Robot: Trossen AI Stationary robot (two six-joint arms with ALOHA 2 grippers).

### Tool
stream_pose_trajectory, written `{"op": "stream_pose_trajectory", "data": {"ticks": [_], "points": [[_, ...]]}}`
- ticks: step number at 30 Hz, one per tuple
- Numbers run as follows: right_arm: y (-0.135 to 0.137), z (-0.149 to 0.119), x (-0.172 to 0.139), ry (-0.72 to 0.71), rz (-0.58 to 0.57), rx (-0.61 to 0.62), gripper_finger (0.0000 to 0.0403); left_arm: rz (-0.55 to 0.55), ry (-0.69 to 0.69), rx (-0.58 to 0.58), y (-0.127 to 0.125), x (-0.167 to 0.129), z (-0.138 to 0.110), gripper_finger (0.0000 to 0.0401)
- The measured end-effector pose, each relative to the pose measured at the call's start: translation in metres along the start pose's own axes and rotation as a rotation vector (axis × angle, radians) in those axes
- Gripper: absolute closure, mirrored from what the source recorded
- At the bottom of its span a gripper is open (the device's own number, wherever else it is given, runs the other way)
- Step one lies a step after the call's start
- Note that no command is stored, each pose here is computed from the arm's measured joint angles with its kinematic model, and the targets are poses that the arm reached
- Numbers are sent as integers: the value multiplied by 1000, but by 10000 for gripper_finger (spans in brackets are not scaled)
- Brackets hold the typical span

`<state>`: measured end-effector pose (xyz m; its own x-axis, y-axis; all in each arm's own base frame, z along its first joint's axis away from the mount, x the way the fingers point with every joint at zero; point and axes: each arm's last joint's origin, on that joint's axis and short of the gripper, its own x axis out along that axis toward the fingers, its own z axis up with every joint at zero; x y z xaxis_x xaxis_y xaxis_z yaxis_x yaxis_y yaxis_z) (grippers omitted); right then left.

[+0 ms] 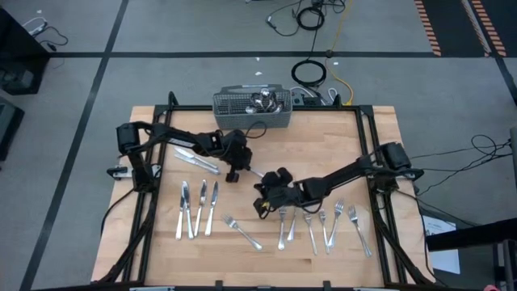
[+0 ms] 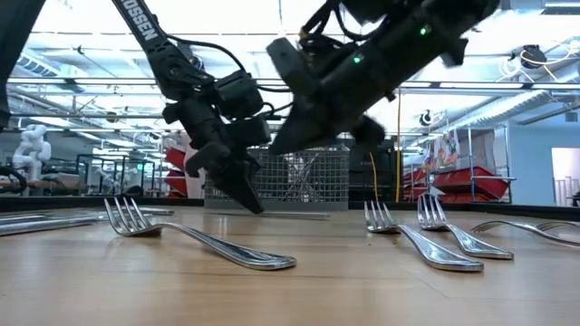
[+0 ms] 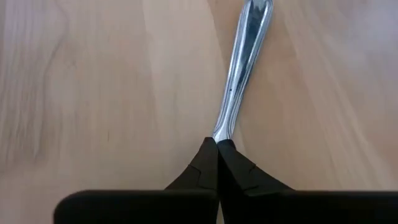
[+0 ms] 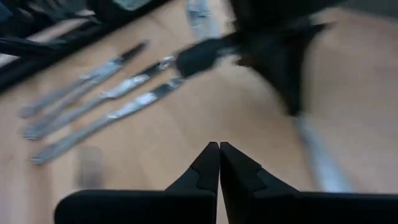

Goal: Sort silverware
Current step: Put the silver knife into the gray utensil holder

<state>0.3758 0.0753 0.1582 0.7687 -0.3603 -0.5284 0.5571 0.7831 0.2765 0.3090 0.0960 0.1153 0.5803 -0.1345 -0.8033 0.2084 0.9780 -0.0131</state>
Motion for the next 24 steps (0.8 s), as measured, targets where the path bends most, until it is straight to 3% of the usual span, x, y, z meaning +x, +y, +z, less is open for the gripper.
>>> {"op": "stream_pose_trajectory", "data": {"ticks": [6,11,15,20,24], "points": [[-17,8,-28,34,-220,-48,401,17,0,-18,1,-2,1,401],[-23,12,-30,100,-209,-107,389,22,-6,-14,2,-2,1,401],[-29,7,-16,185,-173,-172,343,22,-7,-14,2,-2,1,401],[-43,2,3,192,-253,-190,261,23,-8,-14,2,-2,1,401],[-53,-2,18,208,-284,-189,219,23,-10,-14,2,-2,2,401]]}}
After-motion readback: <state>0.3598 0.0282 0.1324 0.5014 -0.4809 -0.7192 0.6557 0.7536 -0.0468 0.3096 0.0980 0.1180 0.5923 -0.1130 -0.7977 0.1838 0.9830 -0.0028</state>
